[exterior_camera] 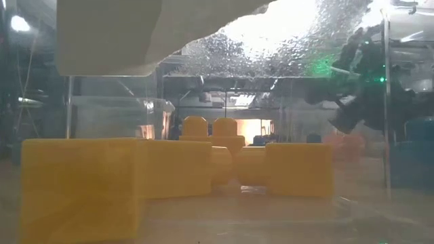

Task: Sort blocks
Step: Put the yellow game piece into the bottom transparent bin

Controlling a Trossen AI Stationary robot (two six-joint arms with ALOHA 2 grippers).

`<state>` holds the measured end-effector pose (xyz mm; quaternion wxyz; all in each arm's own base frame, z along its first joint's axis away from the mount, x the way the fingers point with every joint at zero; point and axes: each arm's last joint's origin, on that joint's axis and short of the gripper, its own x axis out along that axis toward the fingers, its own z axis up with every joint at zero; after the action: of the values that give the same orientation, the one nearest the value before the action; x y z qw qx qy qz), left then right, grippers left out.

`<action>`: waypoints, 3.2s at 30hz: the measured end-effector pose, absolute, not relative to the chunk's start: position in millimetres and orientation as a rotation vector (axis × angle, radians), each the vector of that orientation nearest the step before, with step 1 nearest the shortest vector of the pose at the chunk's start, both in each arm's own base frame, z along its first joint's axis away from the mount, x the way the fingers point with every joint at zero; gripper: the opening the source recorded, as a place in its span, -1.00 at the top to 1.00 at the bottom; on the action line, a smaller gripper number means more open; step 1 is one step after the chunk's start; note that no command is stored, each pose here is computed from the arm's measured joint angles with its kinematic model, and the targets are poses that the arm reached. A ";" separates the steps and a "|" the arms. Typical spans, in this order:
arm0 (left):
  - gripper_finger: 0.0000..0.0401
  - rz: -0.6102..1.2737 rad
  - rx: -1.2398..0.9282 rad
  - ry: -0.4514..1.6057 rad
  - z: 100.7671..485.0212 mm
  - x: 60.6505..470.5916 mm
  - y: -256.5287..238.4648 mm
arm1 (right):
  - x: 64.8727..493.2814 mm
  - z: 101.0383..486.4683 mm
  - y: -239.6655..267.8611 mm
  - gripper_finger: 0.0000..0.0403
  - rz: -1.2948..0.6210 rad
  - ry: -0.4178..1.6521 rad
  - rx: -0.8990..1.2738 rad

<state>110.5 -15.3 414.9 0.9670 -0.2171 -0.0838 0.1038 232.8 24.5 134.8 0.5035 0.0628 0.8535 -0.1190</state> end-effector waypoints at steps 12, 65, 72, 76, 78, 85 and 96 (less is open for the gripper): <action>-0.30 0.201 -0.389 -0.245 423.4 105.9 -14.1 | 223.6 168.6 39.4 0.37 -0.240 2.065 0.113; -0.30 0.311 -0.184 0.567 383.4 273.4 95.0 | 307.7 476.9 24.6 -0.48 -0.156 0.431 0.462; -0.30 0.272 -0.382 0.870 318.0 335.8 177.9 | 275.1 519.9 16.9 -0.48 -0.149 0.378 0.357; -0.30 0.258 -0.376 1.070 301.8 355.8 204.5 | 260.1 524.8 15.1 -0.48 -0.171 0.437 0.282; -0.30 0.250 -0.357 1.151 301.7 363.6 213.5 | 255.4 522.5 14.0 -0.48 -0.196 0.482 0.237; -0.30 0.221 -0.332 1.307 291.6 399.9 202.6 | 249.9 512.5 5.5 -0.48 -0.276 0.596 0.157; -0.26 0.287 -0.035 1.345 259.4 443.5 137.9 | 243.4 515.4 -3.7 -0.48 -0.446 0.537 0.305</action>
<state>443.5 137.9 259.4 0.7727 -0.0164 0.6206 0.1322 243.4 -3.7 515.4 0.9284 0.1488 0.2621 -0.2175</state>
